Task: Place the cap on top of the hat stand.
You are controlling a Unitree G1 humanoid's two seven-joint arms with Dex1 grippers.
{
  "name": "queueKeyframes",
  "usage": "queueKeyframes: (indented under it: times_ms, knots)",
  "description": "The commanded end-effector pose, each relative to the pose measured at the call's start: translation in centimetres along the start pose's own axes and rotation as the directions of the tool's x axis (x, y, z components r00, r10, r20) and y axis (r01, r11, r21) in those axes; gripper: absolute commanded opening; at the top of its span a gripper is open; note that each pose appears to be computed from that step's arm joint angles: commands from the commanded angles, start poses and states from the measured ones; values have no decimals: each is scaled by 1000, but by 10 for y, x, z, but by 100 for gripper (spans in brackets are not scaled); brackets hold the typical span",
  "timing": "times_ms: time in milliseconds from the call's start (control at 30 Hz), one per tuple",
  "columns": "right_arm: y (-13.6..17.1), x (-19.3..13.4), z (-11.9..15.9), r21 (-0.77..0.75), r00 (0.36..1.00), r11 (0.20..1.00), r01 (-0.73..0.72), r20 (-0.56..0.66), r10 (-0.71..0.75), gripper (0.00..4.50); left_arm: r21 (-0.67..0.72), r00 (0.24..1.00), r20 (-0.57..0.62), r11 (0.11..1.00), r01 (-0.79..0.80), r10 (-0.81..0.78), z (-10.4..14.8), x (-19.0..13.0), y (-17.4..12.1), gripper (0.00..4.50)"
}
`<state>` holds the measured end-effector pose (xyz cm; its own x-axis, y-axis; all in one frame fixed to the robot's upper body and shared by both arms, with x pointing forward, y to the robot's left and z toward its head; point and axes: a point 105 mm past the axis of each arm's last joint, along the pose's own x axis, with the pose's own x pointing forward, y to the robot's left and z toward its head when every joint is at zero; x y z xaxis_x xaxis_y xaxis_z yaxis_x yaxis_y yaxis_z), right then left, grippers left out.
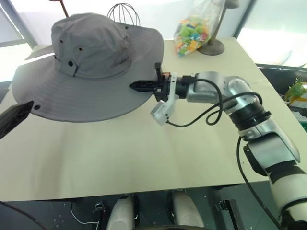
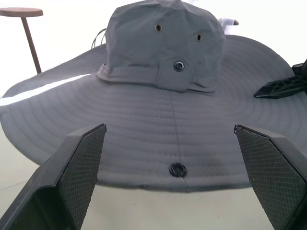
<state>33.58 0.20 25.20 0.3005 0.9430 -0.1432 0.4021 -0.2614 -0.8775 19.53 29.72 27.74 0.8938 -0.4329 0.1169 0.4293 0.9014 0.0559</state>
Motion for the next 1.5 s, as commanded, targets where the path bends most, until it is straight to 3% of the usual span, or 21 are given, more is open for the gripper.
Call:
queueKeyframes:
  times_ms: [33, 167, 267, 467, 500, 733, 1000, 1100, 1233, 1267, 1367, 1500]
  knots:
    - [-5, -6, -4, -44, 1000, 999, -16, -9, 16, 8, 44, 1000, 19, 999, 4, -5, 7, 2, -1, 450]
    - [-8, -12, -11, 0, 1000, 1000, -5, -29, 5, 8, 45, 1000, 21, 999, 6, -7, 8, 1, -2, 450]
    - [-2, -14, -16, 69, 999, 998, -9, -46, 12, 95, 44, 1000, 21, 999, 8, -8, 7, 1, -3, 450]
    - [3, -15, -18, 116, 998, 993, 2, -69, 6, 412, 42, 1000, 22, 999, 13, -14, 7, 0, -6, 450]
    - [4, -16, -19, 114, 997, 993, 3, -73, 5, 448, 42, 1000, 24, 999, 14, -15, 8, 0, -6, 450]
    - [10, -29, -20, 119, 995, 993, -1, -102, 13, 448, 38, 999, 27, 999, 34, -35, 9, 2, -10, 450]
    - [5, -74, -16, 163, 989, 986, 47, -143, -24, 448, 23, 998, 18, 998, 57, -58, 4, 13, -8, 450]
    - [0, -90, -10, 244, 990, 967, 80, -134, -48, 448, 23, 998, 15, 998, 57, -57, 4, 14, -5, 450]
    - [3, -127, -12, 347, 985, 938, 12, -165, 49, 448, 35, 1000, -12, 999, 8, -7, 3, 6, 14, 450]
    - [1, -136, -16, 406, 980, 913, 20, -187, 62, 448, 38, 1000, -17, 999, -8, 9, 4, 3, 20, 450]
    - [-5, -160, -31, 669, 964, 736, 109, -251, 85, 448, 47, 999, -28, 998, -38, 39, 6, -6, 34, 450]
    - [-12, -191, -47, 911, 962, 369, 183, -244, 124, 448, 58, 995, -65, 996, -66, 70, 3, -18, 48, 450]
